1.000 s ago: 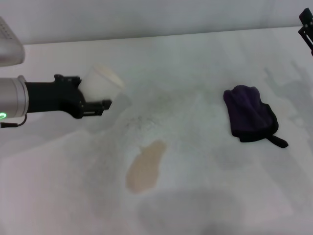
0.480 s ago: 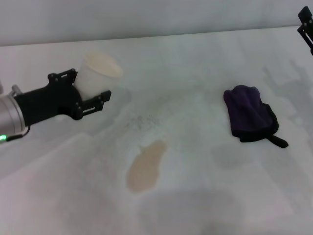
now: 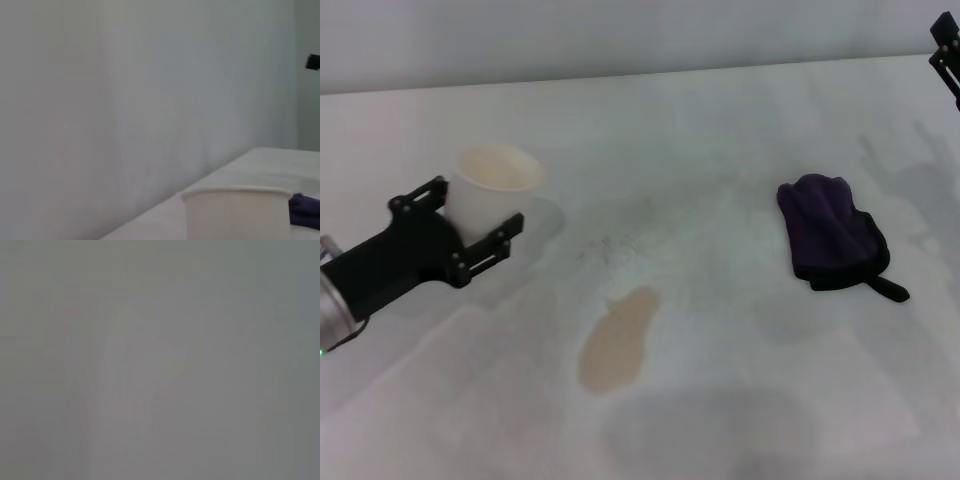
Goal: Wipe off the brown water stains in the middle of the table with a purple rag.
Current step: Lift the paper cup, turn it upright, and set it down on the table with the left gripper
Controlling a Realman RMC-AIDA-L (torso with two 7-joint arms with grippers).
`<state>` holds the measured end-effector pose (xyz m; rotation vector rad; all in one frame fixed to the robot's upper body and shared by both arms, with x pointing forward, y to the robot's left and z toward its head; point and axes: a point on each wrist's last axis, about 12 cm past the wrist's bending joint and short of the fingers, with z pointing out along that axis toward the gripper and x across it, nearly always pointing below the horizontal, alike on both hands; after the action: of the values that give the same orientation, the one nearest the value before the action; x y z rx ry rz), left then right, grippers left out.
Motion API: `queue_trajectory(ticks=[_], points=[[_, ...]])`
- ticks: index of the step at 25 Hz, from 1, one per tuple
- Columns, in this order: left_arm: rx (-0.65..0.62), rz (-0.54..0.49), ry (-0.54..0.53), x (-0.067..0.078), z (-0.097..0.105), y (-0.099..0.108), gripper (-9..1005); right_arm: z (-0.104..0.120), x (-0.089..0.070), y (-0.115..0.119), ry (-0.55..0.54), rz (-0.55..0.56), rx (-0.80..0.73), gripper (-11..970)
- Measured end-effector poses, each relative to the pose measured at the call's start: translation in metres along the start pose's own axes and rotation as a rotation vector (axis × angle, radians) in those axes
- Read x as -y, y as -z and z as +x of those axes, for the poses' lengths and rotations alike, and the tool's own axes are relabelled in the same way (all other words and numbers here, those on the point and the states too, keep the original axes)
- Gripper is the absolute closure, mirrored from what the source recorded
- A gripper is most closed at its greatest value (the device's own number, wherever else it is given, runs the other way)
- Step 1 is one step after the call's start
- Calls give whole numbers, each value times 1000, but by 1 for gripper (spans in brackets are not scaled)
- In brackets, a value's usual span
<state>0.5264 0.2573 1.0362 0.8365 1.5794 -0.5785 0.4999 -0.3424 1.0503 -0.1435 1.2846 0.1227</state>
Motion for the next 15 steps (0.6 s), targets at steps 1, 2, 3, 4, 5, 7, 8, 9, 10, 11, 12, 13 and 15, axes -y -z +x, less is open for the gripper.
queue_trajectory(ticks=[1, 2, 3, 4, 5, 7, 8, 9, 10, 11, 12, 13, 15], points=[[5, -15, 4, 2, 3, 4, 298, 0, 0, 0, 0, 0, 0, 88], [5, -15, 4, 2, 3, 4, 299, 0, 0, 0, 0, -1, 0, 88], [6, -21, 7, 3, 5, 6, 301, 0, 0, 0, 0, -2, -1, 88], [7, -30, 17, 6, 10, 10, 302, 0, 0, 1, 0, -5, -3, 88], [7, -36, 22, 8, 12, 13, 303, 0, 0, 1, 1, -6, -4, 88], [5, -54, 35, 11, 17, 18, 303, 1, 0, 2, 1, -5, -7, 88], [2, -60, 44, 13, 20, 20, 302, 1, 0, 3, 0, -4, -9, 88], [-2, -66, 54, 14, 23, 22, 302, 1, 0, 4, -2, -3, -9, 88], [-6, -70, 61, 16, 25, 23, 302, 1, 1, 5, -3, -2, -8, 88], [-12, -76, 67, 17, 27, 24, 302, 1, 1, 6, -3, -2, -7, 88], [-22, -85, 68, 18, 30, 26, 302, 1, 1, 7, -4, -1, -7, 88], [-30, -91, 66, 18, 32, 26, 302, 1, 1, 7, -4, -1, -7, 88], [-61, -110, 61, 20, 38, 29, 302, 1, 1, 7, -4, -1, -7, 88]])
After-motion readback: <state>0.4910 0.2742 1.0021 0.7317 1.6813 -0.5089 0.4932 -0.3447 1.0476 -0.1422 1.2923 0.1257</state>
